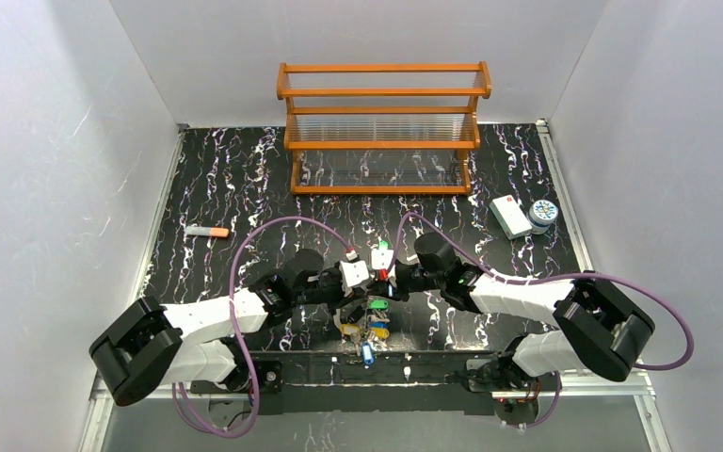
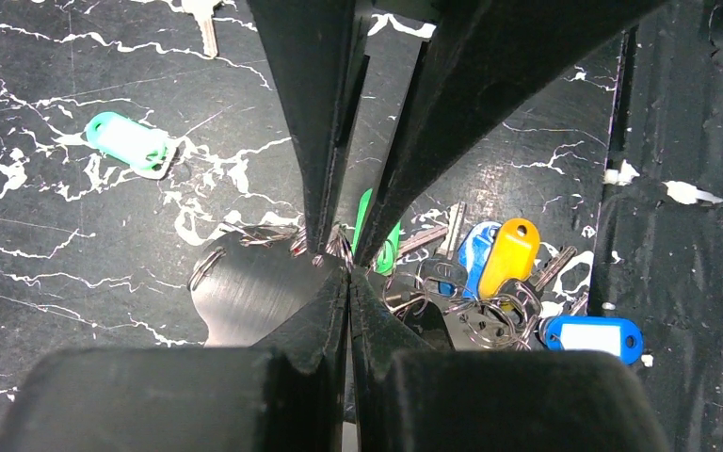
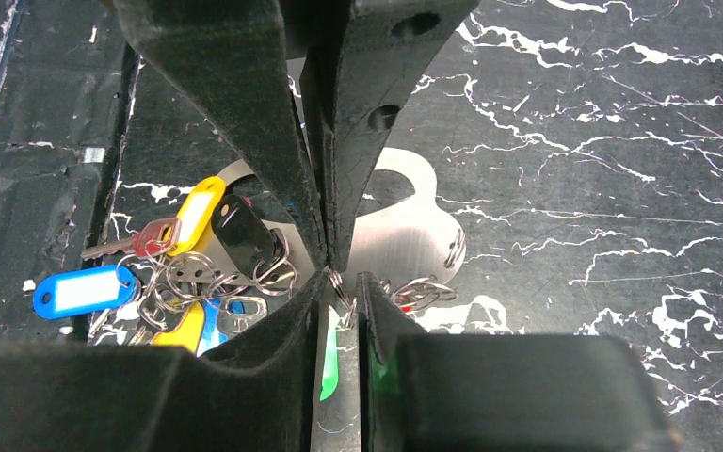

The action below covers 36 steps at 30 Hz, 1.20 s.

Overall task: Put the keys on the keyring
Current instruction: Adjust the keyring.

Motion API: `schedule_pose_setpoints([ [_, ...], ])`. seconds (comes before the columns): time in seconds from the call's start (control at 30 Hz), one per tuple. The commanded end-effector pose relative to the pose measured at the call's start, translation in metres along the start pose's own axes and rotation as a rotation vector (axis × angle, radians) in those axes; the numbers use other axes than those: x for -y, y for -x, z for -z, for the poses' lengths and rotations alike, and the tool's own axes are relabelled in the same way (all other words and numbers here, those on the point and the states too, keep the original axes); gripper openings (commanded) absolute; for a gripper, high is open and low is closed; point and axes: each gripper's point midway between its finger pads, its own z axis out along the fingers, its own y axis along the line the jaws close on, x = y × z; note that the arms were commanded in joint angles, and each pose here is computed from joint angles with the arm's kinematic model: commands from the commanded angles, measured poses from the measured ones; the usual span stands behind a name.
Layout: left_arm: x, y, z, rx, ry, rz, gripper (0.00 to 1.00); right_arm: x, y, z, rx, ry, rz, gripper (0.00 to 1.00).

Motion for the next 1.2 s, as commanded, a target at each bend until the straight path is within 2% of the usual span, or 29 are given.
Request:
schedule_pose_setpoints([
  [0.0, 0.005, 0.035, -0.003, 0.090, -0.039, -0.052, 0.00, -0.001, 0.014, -0.008, 0.013, 0.042, 0.054, 0.27],
  [0.2, 0.005, 0.036, -0.002, 0.093, -0.040, -0.051, 0.00, -0.003, 0.009, -0.009, -0.003, 0.050, 0.060, 0.31],
  [0.87, 0.004, 0.033, -0.001, 0.087, -0.026, -0.058, 0.00, -0.017, 0.004, -0.008, -0.033, 0.129, 0.064, 0.36],
  [1.17, 0.010, 0.042, 0.003, 0.165, -0.041, -0.089, 0.00, -0.017, 0.012, -0.012, 0.043, 0.098, 0.028, 0.33],
])
